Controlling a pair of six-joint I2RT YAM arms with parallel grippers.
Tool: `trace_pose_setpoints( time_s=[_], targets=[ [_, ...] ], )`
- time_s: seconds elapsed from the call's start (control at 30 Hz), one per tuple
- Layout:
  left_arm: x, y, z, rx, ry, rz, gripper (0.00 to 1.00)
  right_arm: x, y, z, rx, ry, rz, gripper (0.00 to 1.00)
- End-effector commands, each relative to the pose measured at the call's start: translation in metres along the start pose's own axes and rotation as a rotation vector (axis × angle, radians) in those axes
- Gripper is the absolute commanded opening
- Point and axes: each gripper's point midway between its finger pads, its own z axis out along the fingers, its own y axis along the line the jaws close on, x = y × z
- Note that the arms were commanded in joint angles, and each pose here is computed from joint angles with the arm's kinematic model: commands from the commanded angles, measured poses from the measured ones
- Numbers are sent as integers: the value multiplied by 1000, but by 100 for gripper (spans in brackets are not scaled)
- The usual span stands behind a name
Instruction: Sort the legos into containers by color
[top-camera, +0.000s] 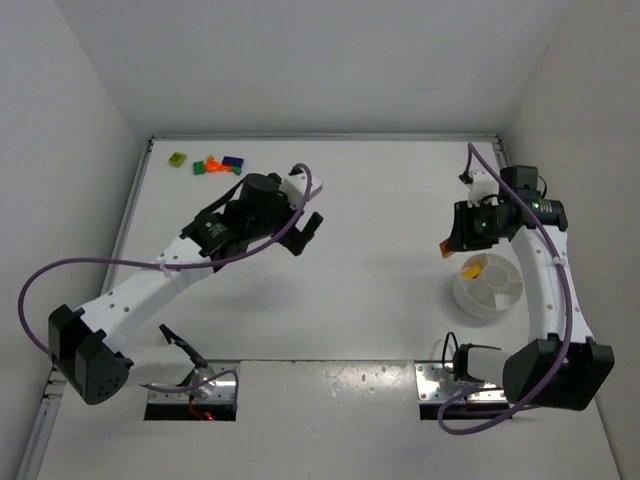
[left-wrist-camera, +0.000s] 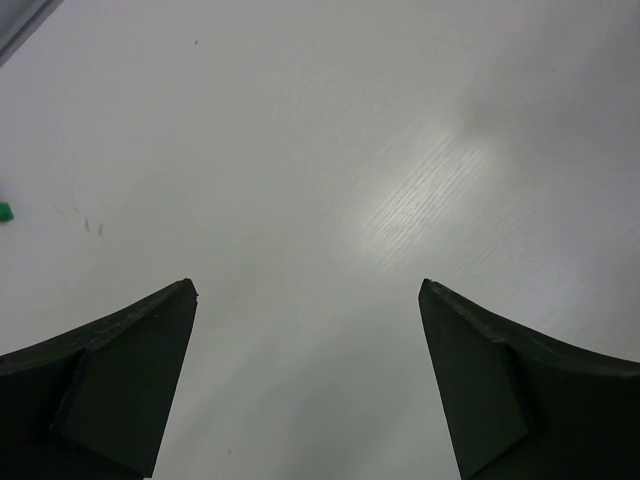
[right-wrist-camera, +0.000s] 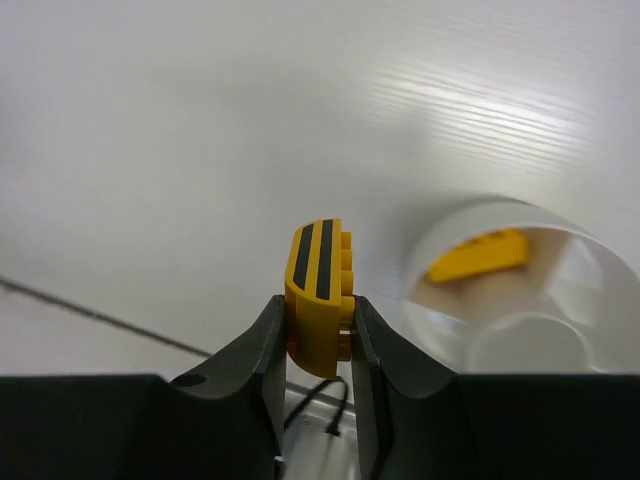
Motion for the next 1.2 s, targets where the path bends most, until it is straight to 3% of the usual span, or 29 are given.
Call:
trace_pose_setpoints(
  time_s=[0.0, 0.33, 1.17],
  targets=[
    [7, 19, -8, -61, -19, -58, 100, -15, -57, -37, 370, -63, -35, 0],
    [16, 62, -3, -78, -17, -166, 100, -1, -91, -54, 547, 55, -39, 0],
    [30, 84, 0, -30, -6, -229, 100, 19, -107, -7, 479, 192, -77, 0]
  ],
)
